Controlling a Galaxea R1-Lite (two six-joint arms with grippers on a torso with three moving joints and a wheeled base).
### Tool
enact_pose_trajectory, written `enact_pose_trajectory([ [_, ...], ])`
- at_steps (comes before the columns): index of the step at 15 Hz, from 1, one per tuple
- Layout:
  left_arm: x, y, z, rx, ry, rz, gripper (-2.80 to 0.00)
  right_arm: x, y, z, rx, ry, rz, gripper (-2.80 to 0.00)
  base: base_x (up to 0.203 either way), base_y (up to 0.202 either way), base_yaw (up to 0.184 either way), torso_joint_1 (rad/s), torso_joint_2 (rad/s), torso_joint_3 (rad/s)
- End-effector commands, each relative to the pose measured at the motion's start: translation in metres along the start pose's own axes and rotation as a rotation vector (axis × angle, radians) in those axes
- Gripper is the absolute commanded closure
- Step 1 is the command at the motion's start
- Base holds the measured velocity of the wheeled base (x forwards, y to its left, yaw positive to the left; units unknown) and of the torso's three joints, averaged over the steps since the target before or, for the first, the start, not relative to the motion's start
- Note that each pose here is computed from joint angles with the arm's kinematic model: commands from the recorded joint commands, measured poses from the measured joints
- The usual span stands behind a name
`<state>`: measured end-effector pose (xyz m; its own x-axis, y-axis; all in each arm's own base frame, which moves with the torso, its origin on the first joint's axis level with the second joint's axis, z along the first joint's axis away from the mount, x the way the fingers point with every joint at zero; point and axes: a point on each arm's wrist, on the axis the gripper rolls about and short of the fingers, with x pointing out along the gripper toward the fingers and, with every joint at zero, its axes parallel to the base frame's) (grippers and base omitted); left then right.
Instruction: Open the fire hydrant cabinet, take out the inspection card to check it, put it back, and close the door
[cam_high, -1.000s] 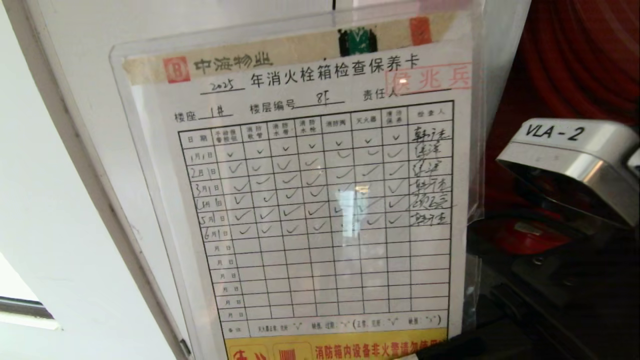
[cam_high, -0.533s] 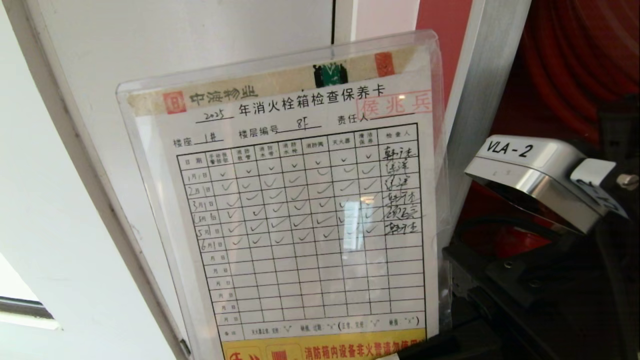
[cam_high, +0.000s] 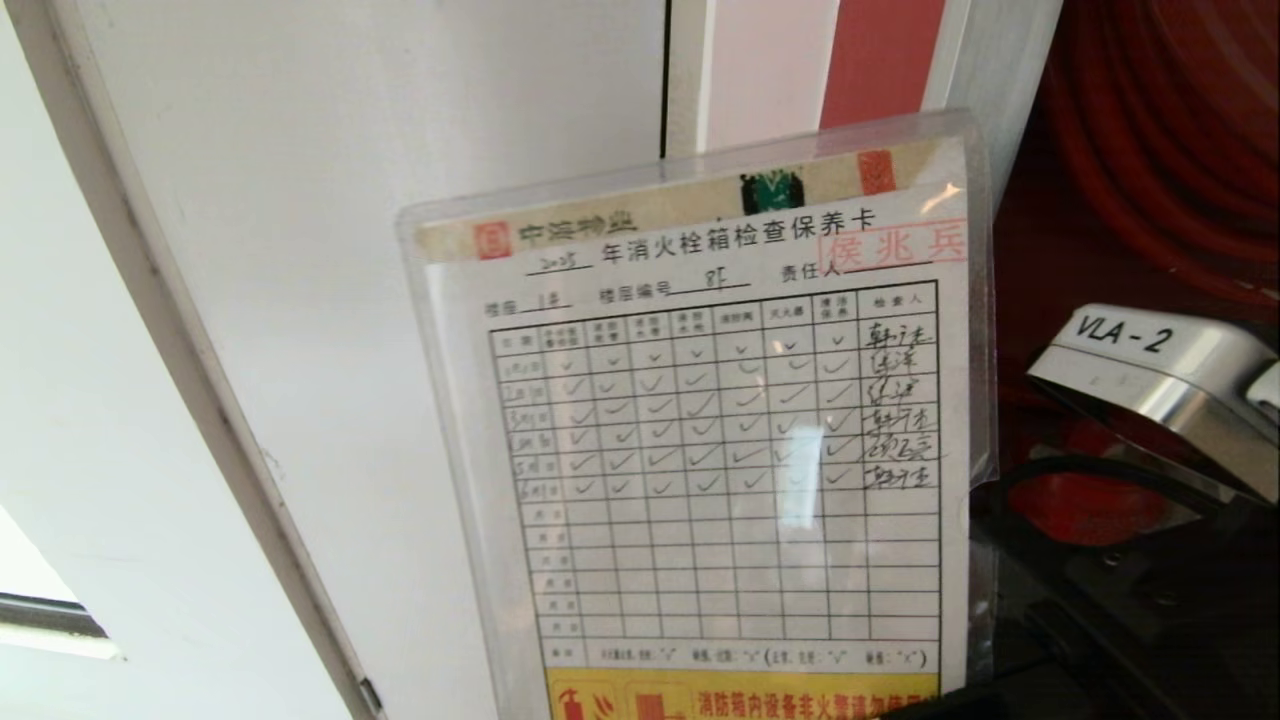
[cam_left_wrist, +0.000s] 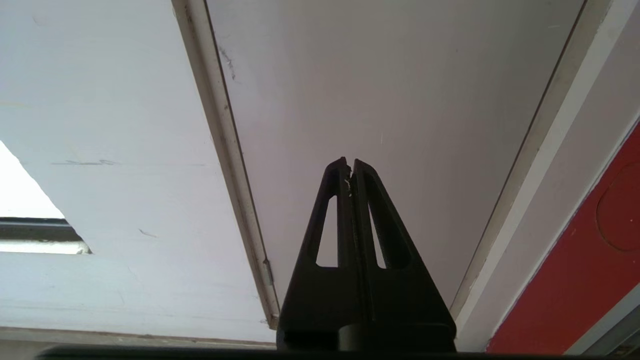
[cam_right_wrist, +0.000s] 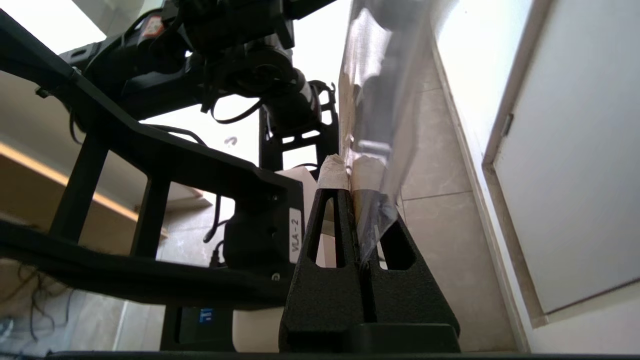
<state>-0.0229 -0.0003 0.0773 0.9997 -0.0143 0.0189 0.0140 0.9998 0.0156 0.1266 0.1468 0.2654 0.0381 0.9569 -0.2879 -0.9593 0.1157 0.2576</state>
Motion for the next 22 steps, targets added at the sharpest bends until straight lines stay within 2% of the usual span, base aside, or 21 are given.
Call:
enact_pose_trajectory([
  [1, 0.000, 0.000, -0.002, 0.000, 0.005, -0.001, 0.00, -0.023, 0.014, -0.002, -0.017, -0.044, -0.025, 0.00, 0.000, 0.000, 0.000, 0.000, 0.00, 0.000],
  [5, 0.000, 0.000, -0.002, 0.000, 0.007, -0.001, 0.00, -0.055, 0.032, -0.014, 0.002, -0.061, -0.115, 0.00, 0.000, 0.000, 0.000, 0.000, 0.00, 0.000],
  [7, 0.000, 0.000, -0.002, 0.000, 0.006, -0.001, 0.00, -0.067, 0.035, -0.023, 0.009, -0.083, -0.198, 0.00, 0.000, 0.000, 0.000, 0.000, 0.00, 0.000],
  [9, 0.000, 0.000, -0.002, 0.000, 0.005, 0.000, 0.00, -0.078, 0.040, -0.032, 0.011, -0.104, -0.322, 0.00, 0.000, 0.000, 0.000, 0.000, 0.00, 0.000],
  [11, 0.000, 0.000, -0.002, 0.000, 0.006, -0.001, 0.00, -0.087, 0.046, -0.039, 0.040, -0.077, -0.435, 0.00, 0.000, 0.000, 0.000, 0.000, 0.00, 0.000],
  [14, 0.000, 0.000, -0.002, 0.000, 0.007, 0.000, 0.00, -0.100, 0.060, -0.044, 0.034, -0.090, -0.529, 0.00, 0.000, 0.000, 0.000, 0.000, 0.00, 0.000],
  [18, 0.000, 0.000, -0.002, 0.000, 0.007, 0.000, 0.00, -0.115, 0.072, -0.049, 0.059, -0.043, -0.706, 0.00, 0.000, 0.000, 0.000, 0.000, 0.00, 0.000],
  [20, 0.000, 0.000, -0.002, 0.000, 0.005, 0.000, 0.00, -0.119, 0.073, -0.052, 0.024, 0.018, -0.831, 0.00, 0.000, 0.000, 0.000, 0.000, 0.00, 0.000],
  [22, 0.000, 0.000, -0.002, 0.000, 0.006, -0.001, 0.00, -0.122, 0.072, -0.055, -0.052, 0.110, -0.951, 0.00, 0.000, 0.000, 0.000, 0.000, 0.00, 0.000],
])
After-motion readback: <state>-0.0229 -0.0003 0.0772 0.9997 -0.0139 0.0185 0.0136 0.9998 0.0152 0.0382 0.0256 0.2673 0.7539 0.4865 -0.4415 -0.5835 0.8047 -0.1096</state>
